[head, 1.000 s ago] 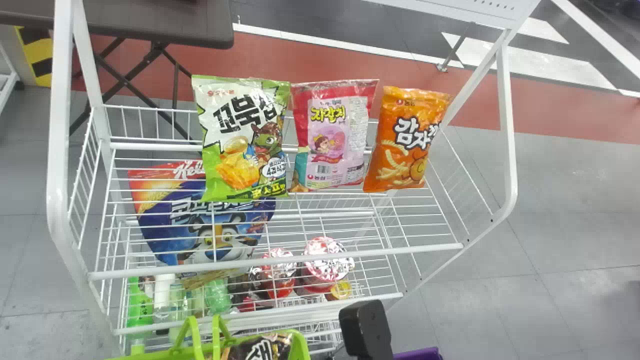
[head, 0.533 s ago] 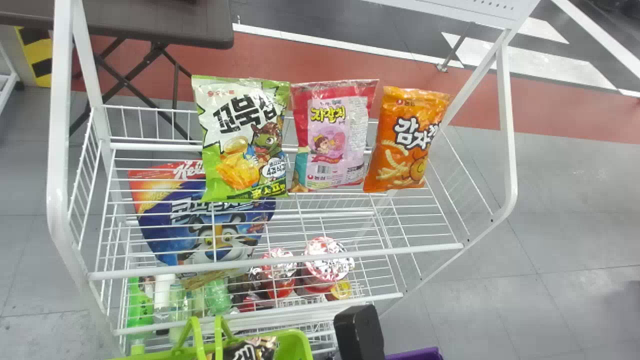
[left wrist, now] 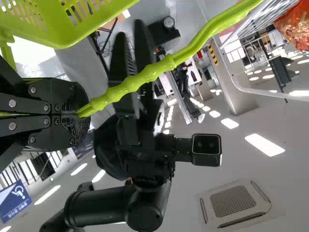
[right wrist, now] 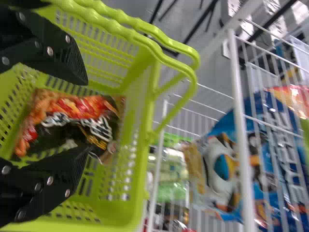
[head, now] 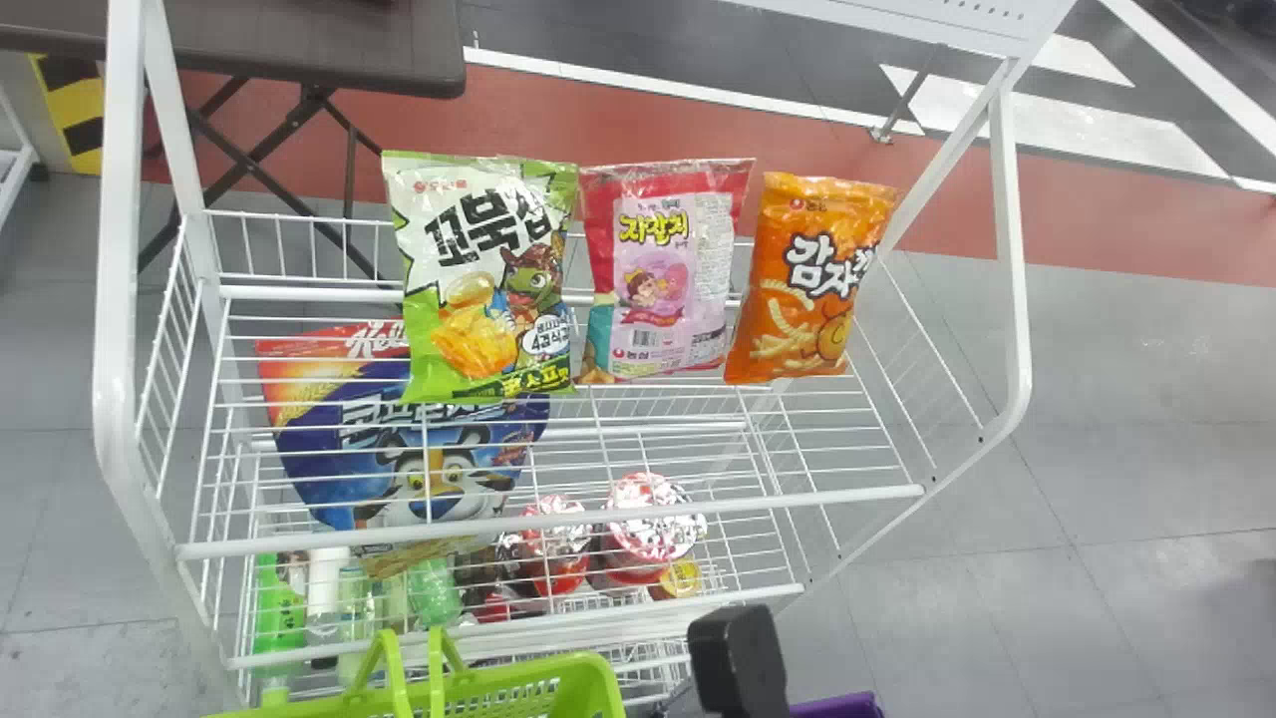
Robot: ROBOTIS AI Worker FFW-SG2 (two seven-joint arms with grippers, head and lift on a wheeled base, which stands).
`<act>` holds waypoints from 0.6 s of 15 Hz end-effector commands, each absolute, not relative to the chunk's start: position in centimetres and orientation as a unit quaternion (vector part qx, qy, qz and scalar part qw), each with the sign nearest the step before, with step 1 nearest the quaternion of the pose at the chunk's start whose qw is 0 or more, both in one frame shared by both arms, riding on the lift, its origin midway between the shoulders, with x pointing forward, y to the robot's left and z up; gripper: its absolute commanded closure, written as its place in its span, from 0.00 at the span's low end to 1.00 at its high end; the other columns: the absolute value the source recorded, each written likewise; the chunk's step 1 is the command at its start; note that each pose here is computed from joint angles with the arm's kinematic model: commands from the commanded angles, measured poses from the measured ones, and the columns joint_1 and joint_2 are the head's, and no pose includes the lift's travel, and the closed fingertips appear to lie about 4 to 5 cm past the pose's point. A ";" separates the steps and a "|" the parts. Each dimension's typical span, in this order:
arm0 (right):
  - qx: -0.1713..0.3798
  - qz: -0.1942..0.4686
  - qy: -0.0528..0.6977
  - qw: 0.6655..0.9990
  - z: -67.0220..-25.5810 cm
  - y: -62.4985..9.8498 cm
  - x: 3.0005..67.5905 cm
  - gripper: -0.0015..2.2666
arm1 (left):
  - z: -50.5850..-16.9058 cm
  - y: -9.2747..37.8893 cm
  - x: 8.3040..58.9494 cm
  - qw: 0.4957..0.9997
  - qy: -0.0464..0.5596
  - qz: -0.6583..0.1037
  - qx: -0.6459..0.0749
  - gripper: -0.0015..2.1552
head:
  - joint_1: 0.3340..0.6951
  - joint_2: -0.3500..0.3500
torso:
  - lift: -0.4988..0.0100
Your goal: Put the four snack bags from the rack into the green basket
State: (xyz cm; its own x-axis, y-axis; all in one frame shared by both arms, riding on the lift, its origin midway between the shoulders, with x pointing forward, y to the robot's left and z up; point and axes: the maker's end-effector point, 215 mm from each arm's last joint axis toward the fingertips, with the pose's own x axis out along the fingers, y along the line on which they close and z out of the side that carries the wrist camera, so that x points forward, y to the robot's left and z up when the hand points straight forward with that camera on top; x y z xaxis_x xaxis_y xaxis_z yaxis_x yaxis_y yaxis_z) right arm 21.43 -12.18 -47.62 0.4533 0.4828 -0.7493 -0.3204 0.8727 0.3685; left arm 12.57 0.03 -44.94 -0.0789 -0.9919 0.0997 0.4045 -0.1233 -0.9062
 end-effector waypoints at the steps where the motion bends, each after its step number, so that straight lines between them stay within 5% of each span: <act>1: 0.070 0.211 0.352 0.909 -44.4 -13.6 28.5 0.03 | -44.9 0.0 12.5 0.547 0.369 -0.638 -0.396 0.99 | 1.00 0.00 | 0.97; 5: 0.033 0.145 0.114 0.982 -36.2 -15.1 41.0 0.04 | -45.0 -1.0 11.9 0.538 0.378 -0.647 -0.386 0.99 | 1.00 0.00 | 0.97; 9: 0.013 0.112 0.050 0.992 -33.9 -14.8 49.5 0.04 | -45.2 -1.4 11.5 0.534 0.381 -0.650 -0.384 0.99 | 1.00 0.00 | 0.97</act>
